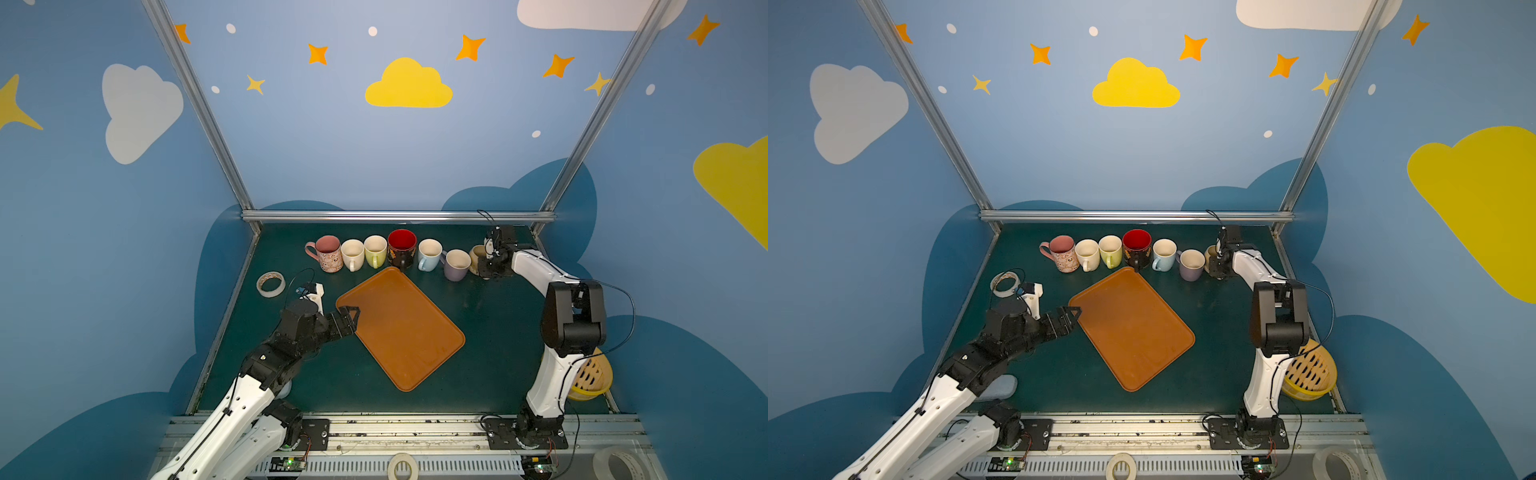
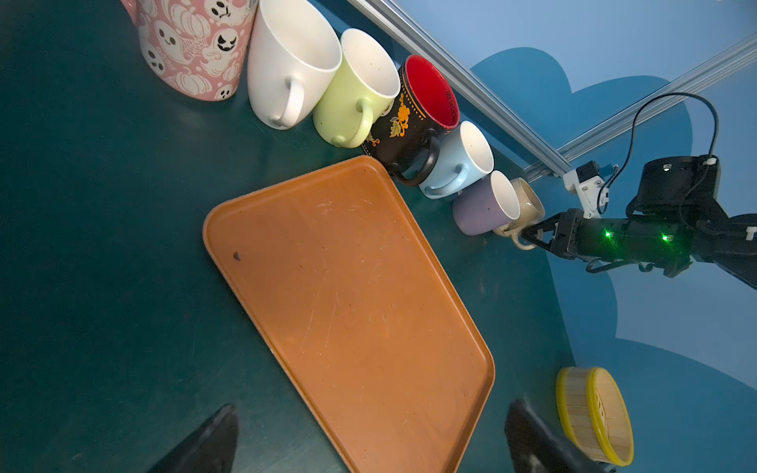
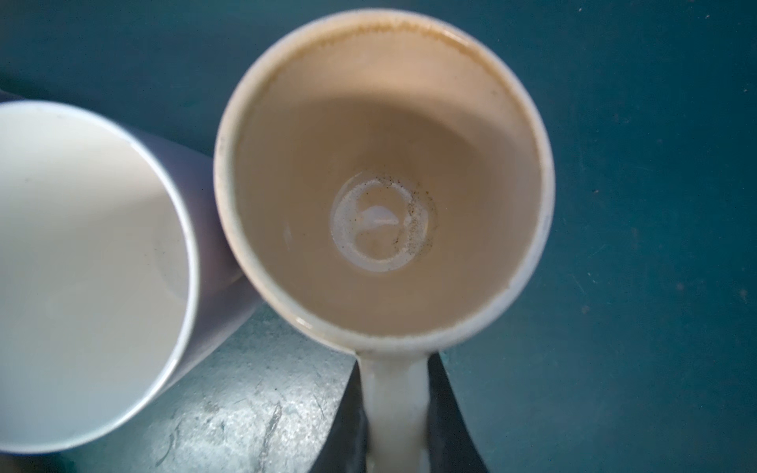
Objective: Turn the mug right side up
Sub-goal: 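Carry the cream mug with the right gripper to the end of the mug row, then set the cream mug down beside the lavender mug and open the right gripper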
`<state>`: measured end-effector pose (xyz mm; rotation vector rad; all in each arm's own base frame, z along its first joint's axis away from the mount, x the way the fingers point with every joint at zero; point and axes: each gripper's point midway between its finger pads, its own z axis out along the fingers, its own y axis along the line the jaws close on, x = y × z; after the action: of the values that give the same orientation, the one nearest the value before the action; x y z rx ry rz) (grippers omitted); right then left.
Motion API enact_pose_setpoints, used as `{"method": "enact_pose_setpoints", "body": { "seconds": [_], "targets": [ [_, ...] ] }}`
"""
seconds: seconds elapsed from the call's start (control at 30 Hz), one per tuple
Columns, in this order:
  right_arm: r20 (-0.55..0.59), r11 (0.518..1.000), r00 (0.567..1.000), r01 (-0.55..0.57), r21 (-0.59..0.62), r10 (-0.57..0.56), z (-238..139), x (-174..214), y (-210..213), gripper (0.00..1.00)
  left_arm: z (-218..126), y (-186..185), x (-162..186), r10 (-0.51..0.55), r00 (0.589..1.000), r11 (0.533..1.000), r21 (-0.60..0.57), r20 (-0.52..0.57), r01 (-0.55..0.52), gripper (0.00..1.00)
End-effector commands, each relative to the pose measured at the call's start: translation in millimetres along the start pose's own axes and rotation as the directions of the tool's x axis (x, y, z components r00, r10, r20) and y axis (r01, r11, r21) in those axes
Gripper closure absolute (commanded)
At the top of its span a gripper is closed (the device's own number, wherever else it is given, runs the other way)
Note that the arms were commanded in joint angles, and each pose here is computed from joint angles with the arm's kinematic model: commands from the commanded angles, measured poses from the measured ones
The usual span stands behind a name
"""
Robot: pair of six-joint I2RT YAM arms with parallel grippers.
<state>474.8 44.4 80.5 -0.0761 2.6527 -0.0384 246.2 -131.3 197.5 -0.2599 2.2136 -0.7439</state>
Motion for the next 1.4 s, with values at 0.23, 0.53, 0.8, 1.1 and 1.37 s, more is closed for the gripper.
{"method": "enact_pose_setpoints", "body": {
  "seconds": [0.23,0.53,0.8,1.1,1.37],
  "targets": [
    [-0.043,0.999,0.999,-0.005,0.034,0.007,4,19,-4,0.66,-5,8,-5,0.010,0.999,0.999,-0.035,0.040,-0.009,0.00],
    [0.052,0.997,0.997,-0.063,0.038,0.061,-39,3,-9,0.56,-13,14,-36,0.020,0.985,0.993,-0.114,0.172,0.000,0.00],
    [0.294,0.986,0.941,-0.168,-0.013,0.164,-114,8,-13,0.47,-40,31,-66,0.138,0.952,0.956,-0.287,0.273,-0.056,0.00],
    [0.537,0.977,0.817,-0.182,-0.108,0.212,-166,52,-15,0.36,-48,58,-64,0.157,0.945,0.923,-0.384,0.287,-0.036,0.00],
    [0.614,0.985,0.777,-0.170,-0.014,0.142,-134,97,-29,0.28,-26,104,-74,0.145,0.852,0.919,-0.389,0.503,0.074,0.00]
  ]
}}
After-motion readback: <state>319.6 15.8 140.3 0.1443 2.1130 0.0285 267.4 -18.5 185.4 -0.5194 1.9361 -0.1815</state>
